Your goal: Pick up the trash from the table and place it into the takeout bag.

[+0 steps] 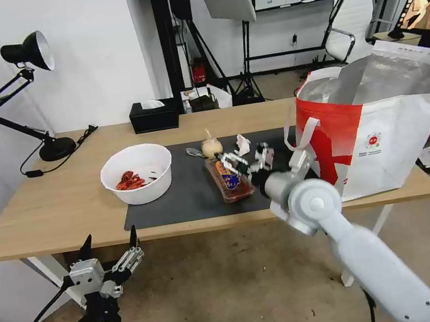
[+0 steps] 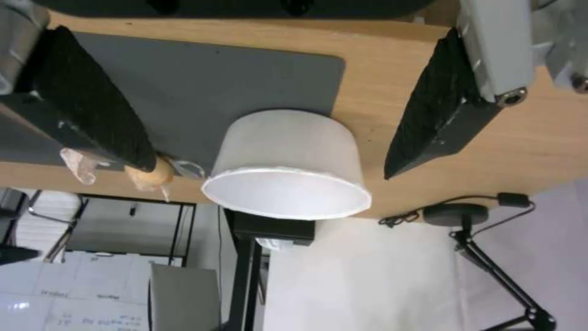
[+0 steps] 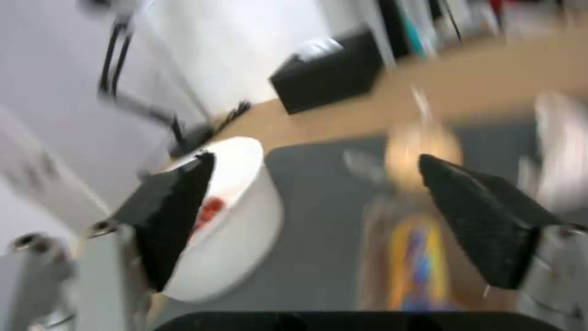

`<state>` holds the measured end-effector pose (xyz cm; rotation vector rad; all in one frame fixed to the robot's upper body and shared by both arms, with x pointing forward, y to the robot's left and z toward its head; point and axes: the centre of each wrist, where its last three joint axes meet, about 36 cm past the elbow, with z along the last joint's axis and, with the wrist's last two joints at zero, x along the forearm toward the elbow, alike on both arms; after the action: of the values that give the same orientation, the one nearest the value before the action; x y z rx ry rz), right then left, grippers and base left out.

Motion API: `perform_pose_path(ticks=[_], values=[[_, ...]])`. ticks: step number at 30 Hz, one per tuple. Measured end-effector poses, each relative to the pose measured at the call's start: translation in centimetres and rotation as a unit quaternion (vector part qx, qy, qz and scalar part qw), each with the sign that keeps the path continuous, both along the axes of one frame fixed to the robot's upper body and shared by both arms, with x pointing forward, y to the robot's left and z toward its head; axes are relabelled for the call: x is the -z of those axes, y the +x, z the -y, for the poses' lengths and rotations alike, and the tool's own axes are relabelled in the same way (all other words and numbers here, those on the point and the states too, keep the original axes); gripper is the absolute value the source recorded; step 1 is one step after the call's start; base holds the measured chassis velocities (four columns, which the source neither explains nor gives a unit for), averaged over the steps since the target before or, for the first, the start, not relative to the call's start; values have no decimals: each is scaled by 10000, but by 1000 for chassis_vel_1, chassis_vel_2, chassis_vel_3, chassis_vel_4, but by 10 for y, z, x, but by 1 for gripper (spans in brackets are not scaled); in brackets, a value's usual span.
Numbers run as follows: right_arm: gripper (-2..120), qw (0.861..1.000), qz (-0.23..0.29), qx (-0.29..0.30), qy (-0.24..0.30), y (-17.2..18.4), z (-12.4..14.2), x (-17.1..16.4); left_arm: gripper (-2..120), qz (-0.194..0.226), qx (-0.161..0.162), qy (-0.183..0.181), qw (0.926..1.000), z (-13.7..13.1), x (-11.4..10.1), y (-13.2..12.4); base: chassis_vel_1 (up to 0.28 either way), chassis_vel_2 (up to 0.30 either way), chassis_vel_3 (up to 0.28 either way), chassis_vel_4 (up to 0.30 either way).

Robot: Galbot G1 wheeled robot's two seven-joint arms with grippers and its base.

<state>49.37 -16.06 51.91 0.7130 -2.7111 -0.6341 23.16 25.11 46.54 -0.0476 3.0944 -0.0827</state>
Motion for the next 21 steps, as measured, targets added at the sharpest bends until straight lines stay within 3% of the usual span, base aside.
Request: perform_pose_path(ticks=[1, 2, 4, 5, 7, 8, 11, 17, 21], values=[[87, 10000, 0, 0, 0, 0, 0, 0, 100, 0, 0, 0, 10000, 0, 0, 0, 0, 0, 0, 0], [80, 9931, 641, -445, -875, 21, 13, 7, 100, -18, 58, -21, 10000, 0, 0, 1, 0, 0, 0, 0], [68, 9724, 1148, -1049, -1740, 53, 35, 11, 100, -70, 149, -92, 9998, 0, -2, 4, 0, 0, 0, 0], [68, 9724, 1148, -1049, -1740, 53, 35, 11, 100, -70, 149, -92, 9998, 0, -2, 4, 0, 0, 0, 0], [59, 9493, 1309, -1583, -2381, 81, 55, 15, 100, -124, 255, -209, 9994, 0, -3, 7, 0, 0, 0, 0], [59, 9493, 1309, -1583, -2381, 81, 55, 15, 100, -124, 255, -209, 9994, 0, -3, 7, 0, 0, 0, 0], [43, 9325, 1213, -1902, -2821, 105, 63, 24, 100, -200, 384, -367, 9984, 1, -4, 9, 0, 0, 0, 0], [24, 9266, 1070, -2005, -2997, 121, 43, 34, 100, -379, 612, -742, 9946, 4, -10, 9, 0, 0, 0, 0], [9, 9230, 980, -1993, -3142, 129, 29, 41, 100, -554, 973, -1139, 9872, 6, -17, 13, 0, 0, 0, 0]])
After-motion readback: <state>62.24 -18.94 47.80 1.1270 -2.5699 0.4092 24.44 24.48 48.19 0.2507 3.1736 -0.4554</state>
